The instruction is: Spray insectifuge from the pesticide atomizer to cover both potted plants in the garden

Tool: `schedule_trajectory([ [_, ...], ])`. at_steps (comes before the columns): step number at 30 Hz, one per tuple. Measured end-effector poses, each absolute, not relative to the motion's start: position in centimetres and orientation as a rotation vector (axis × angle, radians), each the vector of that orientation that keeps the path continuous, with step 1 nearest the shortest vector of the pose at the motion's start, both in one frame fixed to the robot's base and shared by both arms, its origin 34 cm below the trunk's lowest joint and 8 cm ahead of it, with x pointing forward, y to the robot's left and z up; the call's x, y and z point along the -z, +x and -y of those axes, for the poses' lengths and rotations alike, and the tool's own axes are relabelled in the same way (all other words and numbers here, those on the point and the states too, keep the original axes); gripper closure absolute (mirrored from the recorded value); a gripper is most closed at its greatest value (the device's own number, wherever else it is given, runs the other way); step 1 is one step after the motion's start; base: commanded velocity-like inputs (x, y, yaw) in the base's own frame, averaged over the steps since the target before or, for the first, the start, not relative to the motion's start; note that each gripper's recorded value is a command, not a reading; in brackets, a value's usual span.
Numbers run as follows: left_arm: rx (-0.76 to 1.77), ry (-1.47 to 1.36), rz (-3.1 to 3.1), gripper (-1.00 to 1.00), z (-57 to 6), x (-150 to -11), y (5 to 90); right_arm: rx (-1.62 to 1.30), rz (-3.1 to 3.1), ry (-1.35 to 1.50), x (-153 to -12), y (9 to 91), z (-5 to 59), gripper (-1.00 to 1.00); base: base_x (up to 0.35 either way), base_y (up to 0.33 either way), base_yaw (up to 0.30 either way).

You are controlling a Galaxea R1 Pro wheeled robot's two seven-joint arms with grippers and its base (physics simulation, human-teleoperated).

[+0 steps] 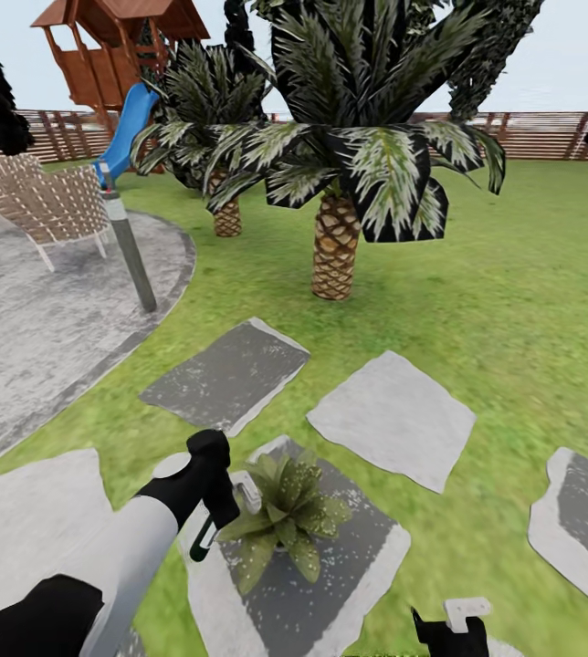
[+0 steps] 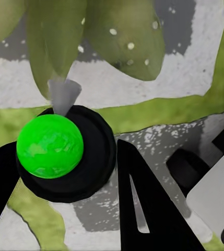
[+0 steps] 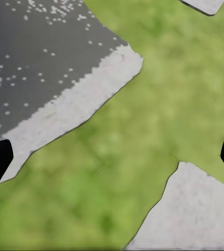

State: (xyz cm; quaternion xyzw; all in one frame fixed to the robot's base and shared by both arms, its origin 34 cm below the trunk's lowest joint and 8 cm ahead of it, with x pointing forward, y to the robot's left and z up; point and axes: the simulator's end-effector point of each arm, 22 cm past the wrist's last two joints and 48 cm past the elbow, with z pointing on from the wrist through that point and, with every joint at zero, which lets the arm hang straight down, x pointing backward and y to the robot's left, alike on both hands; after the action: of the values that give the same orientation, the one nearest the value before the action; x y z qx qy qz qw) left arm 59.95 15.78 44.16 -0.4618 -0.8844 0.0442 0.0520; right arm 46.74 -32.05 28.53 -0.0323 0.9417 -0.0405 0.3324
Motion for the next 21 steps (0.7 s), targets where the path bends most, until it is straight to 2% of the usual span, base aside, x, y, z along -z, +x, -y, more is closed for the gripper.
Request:
schedule_trajectory([
  [3,-0.143,-1.401,2.692,1.0,-15.67,-44.14,59.88,0.106,-2.46,-0.084,-28.53,46.72,32.04,-1.0,0.0,0.0,-0.174],
  [10,-0.14,-1.4,2.691,1.0,-15.82,-44.07,59.85,0.106,-2.46,-0.084,-28.53,46.74,32.04,-1.0,-0.036,0.012,-0.019],
  [15,-0.146,-1.399,2.691,1.0,-15.67,-44.09,59.82,0.105,-2.46,-0.084,-28.52,46.74,32.02,-1.0,-0.204,0.212,0.0],
  [21,-0.137,-1.4,2.69,1.0,-15.83,-44.1,59.79,0.105,-2.459,-0.084,-28.56,46.75,32.02,-1.0,-0.025,0.292,-0.114],
])
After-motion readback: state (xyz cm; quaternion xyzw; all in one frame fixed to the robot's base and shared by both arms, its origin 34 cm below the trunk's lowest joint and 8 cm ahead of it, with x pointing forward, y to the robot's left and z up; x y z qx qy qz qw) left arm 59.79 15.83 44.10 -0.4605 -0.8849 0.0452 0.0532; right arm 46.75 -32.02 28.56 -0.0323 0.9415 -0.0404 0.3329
